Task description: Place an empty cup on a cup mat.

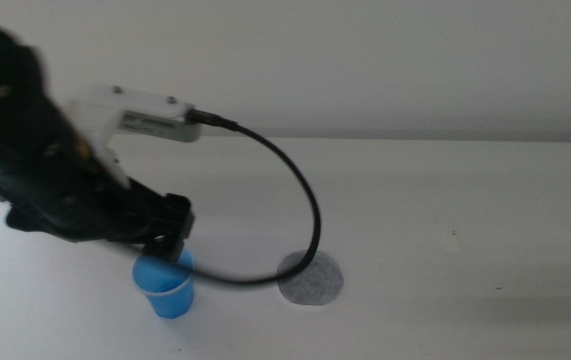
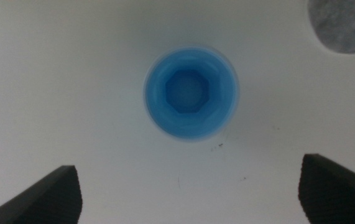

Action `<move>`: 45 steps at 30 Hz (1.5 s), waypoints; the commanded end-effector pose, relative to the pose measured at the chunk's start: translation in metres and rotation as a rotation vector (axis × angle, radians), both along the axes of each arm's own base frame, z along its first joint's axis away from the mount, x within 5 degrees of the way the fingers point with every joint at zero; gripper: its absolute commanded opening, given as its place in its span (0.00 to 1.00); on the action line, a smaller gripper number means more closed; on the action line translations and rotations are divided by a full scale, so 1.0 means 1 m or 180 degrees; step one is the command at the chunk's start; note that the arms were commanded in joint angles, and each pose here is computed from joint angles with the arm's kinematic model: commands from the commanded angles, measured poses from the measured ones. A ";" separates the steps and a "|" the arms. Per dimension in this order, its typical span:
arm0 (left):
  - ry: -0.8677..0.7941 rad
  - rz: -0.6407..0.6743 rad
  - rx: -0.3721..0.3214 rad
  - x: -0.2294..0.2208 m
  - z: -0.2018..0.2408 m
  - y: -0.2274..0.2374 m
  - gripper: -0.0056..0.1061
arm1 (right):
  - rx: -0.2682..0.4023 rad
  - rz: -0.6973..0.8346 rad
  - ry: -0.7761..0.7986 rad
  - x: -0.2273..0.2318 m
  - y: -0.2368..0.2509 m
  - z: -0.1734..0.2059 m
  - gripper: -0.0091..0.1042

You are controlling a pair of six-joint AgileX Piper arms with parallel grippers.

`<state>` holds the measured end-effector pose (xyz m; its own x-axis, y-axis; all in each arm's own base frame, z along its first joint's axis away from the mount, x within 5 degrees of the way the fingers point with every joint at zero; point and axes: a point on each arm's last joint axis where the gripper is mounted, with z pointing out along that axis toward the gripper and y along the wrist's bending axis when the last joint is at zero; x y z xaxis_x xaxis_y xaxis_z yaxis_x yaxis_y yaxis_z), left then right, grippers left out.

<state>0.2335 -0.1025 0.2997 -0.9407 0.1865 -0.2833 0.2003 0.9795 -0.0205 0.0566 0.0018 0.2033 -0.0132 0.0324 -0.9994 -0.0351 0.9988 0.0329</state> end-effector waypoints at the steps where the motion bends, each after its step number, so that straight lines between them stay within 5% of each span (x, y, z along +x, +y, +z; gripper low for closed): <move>1: 0.0151 0.0162 0.0054 0.009 -0.006 -0.007 0.89 | -0.0034 0.0001 -0.0023 -0.001 0.000 -0.009 0.07; 9: 0.0158 0.0304 0.0249 0.035 -0.030 -0.002 0.89 | -0.0034 0.0001 -0.0023 -0.001 0.000 -0.009 0.07; 33: 0.0561 0.0341 0.0372 0.067 -0.091 -0.001 0.85 | -0.0034 0.0001 -0.0023 -0.001 0.000 -0.009 0.07; 39: 0.0735 0.0329 0.0460 0.072 -0.113 -0.003 0.75 | -0.0034 0.0001 -0.0023 -0.001 0.000 -0.009 0.07; 45: 0.0771 0.0352 0.0447 0.072 -0.116 -0.004 0.48 | -0.0034 0.0001 -0.0023 -0.001 0.000 -0.009 0.07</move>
<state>0.3041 -0.1059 0.1830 -0.9940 0.1086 -0.0133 0.1070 0.9902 0.0898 0.0566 0.0018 0.2033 -0.0132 0.0324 -0.9994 -0.0351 0.9988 0.0329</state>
